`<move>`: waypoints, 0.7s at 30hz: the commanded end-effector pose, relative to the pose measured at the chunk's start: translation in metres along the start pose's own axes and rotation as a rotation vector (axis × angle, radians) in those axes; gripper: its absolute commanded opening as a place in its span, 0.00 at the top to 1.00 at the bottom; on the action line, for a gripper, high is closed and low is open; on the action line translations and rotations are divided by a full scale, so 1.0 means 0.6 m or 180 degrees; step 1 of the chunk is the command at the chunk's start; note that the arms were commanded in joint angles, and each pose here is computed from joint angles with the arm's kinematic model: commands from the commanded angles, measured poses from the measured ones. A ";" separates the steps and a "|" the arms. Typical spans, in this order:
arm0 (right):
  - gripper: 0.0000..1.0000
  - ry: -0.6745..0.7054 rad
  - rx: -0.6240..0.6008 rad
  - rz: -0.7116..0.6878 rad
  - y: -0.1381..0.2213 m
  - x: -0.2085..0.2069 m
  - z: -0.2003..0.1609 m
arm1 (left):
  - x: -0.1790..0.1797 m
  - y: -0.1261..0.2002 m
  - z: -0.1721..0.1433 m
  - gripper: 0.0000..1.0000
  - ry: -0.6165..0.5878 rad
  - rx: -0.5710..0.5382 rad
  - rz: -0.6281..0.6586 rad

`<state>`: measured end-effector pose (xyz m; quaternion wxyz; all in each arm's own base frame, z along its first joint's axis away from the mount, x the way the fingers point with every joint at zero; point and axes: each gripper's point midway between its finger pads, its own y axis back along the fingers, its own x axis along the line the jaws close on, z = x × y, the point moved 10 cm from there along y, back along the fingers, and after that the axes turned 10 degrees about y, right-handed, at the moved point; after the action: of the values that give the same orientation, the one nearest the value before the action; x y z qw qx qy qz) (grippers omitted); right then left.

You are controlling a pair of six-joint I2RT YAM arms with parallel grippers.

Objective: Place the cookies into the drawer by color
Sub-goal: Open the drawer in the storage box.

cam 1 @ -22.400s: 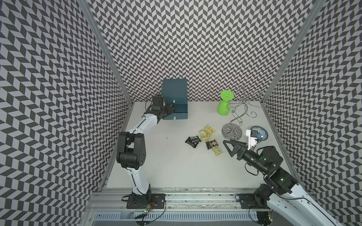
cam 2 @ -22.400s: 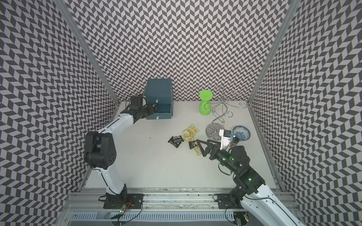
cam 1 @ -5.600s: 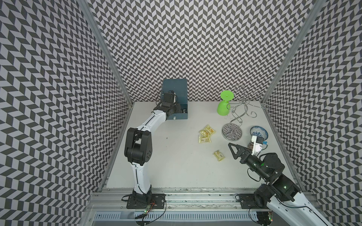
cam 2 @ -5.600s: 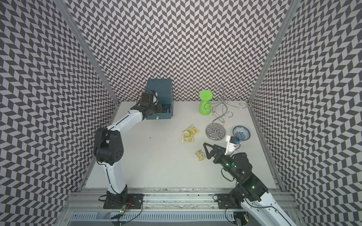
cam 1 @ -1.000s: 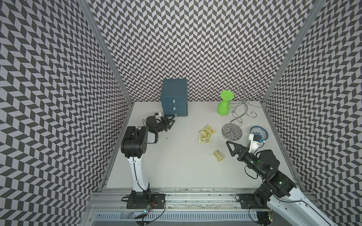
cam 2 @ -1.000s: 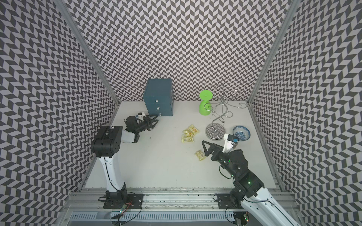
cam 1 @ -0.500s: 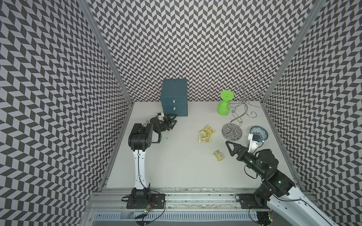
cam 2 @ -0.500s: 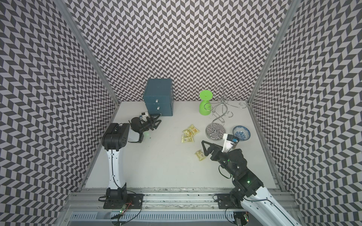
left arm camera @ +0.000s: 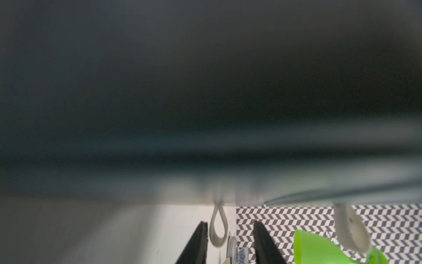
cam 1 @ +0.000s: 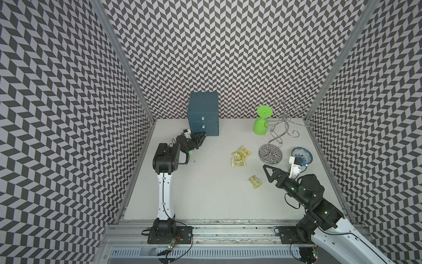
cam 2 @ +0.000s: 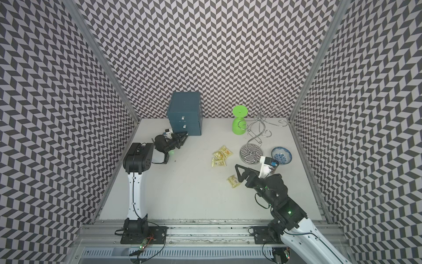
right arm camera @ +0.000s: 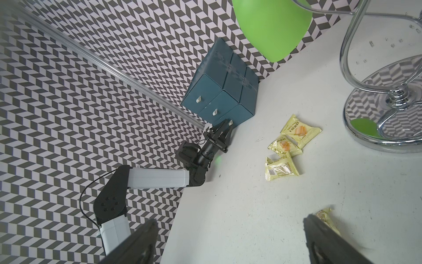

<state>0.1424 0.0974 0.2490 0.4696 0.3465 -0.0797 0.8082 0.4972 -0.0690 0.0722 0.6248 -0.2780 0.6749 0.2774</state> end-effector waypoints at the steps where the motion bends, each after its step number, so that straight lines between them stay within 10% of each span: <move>1: 0.00 -0.0007 -0.0183 0.0060 0.009 0.010 0.016 | 0.024 -0.013 -0.007 0.70 0.0064 0.0094 0.0102; 10: 0.00 -0.0001 -0.0178 0.0059 0.009 0.009 0.014 | 0.041 -0.016 -0.012 0.99 0.0135 0.0147 0.0186; 21: 0.00 -0.0030 -0.0172 0.0104 0.009 0.009 0.012 | 0.034 0.016 -0.045 1.00 0.0152 0.0206 0.0171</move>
<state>0.1414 0.0953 0.2510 0.4741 0.3424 -0.0879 0.8064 0.4886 -0.0726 0.0698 0.6188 -0.2761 0.6841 0.2700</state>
